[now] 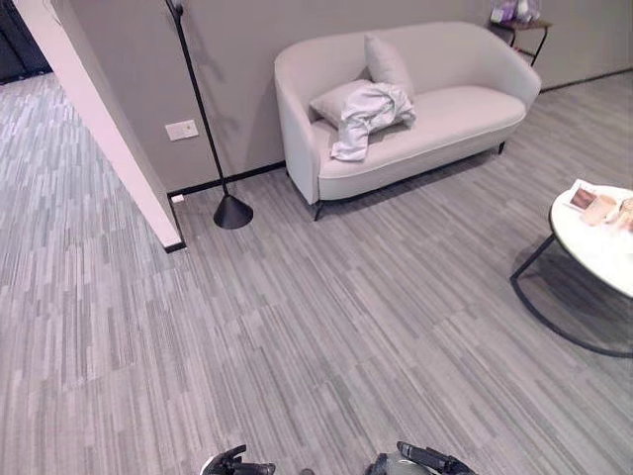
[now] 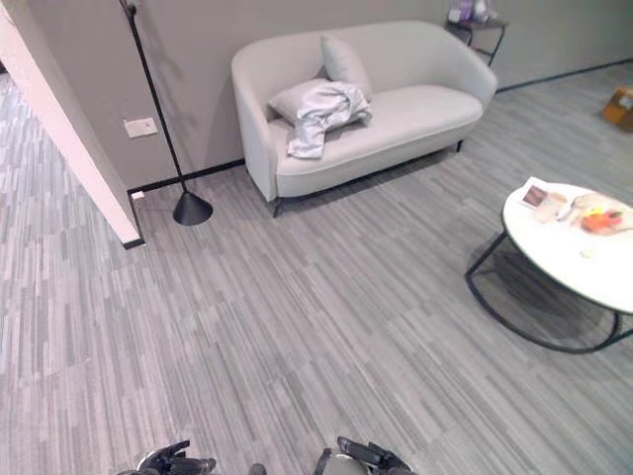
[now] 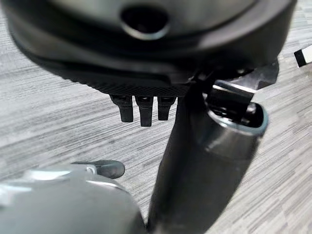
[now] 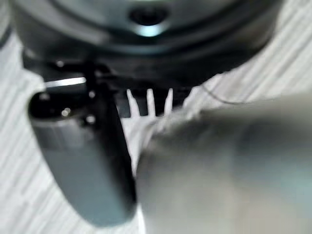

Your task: Hang the clothes on the sofa on the clothes rack.

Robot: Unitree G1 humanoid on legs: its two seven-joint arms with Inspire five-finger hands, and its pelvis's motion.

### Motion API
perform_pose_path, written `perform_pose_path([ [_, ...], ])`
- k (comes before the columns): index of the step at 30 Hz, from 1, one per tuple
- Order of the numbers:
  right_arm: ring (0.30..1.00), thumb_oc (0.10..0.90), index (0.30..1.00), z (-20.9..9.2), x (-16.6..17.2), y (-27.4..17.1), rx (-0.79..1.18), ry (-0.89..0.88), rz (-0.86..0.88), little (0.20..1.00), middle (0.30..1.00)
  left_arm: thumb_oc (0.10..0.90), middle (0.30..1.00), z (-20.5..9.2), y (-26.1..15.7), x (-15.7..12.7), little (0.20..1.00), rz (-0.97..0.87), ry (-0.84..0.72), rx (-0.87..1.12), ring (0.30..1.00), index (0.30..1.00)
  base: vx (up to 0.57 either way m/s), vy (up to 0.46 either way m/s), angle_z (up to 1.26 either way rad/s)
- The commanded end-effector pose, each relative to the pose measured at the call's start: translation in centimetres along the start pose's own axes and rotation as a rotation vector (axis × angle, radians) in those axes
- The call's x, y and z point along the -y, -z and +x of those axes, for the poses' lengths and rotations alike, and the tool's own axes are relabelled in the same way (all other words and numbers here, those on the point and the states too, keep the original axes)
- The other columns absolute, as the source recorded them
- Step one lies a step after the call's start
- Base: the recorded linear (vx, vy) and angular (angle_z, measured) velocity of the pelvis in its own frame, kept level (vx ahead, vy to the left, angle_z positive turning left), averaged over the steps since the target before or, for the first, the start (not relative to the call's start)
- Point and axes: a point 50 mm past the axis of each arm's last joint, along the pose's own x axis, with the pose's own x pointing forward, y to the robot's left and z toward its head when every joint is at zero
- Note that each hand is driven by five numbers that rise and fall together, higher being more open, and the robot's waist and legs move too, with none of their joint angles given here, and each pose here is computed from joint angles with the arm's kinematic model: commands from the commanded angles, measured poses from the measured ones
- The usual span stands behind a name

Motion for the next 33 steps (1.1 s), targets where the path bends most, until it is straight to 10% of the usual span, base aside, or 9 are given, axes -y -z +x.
perform_pose_path([
  [1, 0.900, 0.800, 0.900, -0.1, -2.2, 2.6, -0.104, -0.064, -0.037, 0.900, 0.900, 0.800, 0.900, 0.2, -0.6, 1.6, 0.900, 0.115, 0.045, 0.007, 0.900, 0.900, 0.48, -0.454, 0.04],
  [15, 0.900, 0.800, 0.900, 0.2, -1.9, -2.3, 0.040, -0.004, -0.354, 0.900, 0.900, 0.800, 0.900, 0.3, -4.9, 1.8, 0.900, 0.099, 0.025, 0.185, 0.900, 0.900, 0.48, -0.417, -0.04],
  [26, 0.900, 0.800, 0.900, -2.6, -15.4, -7.5, 0.428, -0.381, -0.668, 0.900, 0.900, 0.800, 0.900, -0.4, 0.8, -3.1, 0.900, -0.362, -0.213, -0.001, 0.900, 0.900, 0.42, 0.003, -0.14],
  [33, 0.900, 0.800, 0.900, -3.2, -17.0, -5.1, 0.434, -0.448, -0.781, 0.900, 0.900, 0.800, 0.900, -0.8, 1.7, -4.4, 0.900, -0.408, -0.300, -0.014, 0.900, 0.900, 0.35, 0.151, -0.18],
])
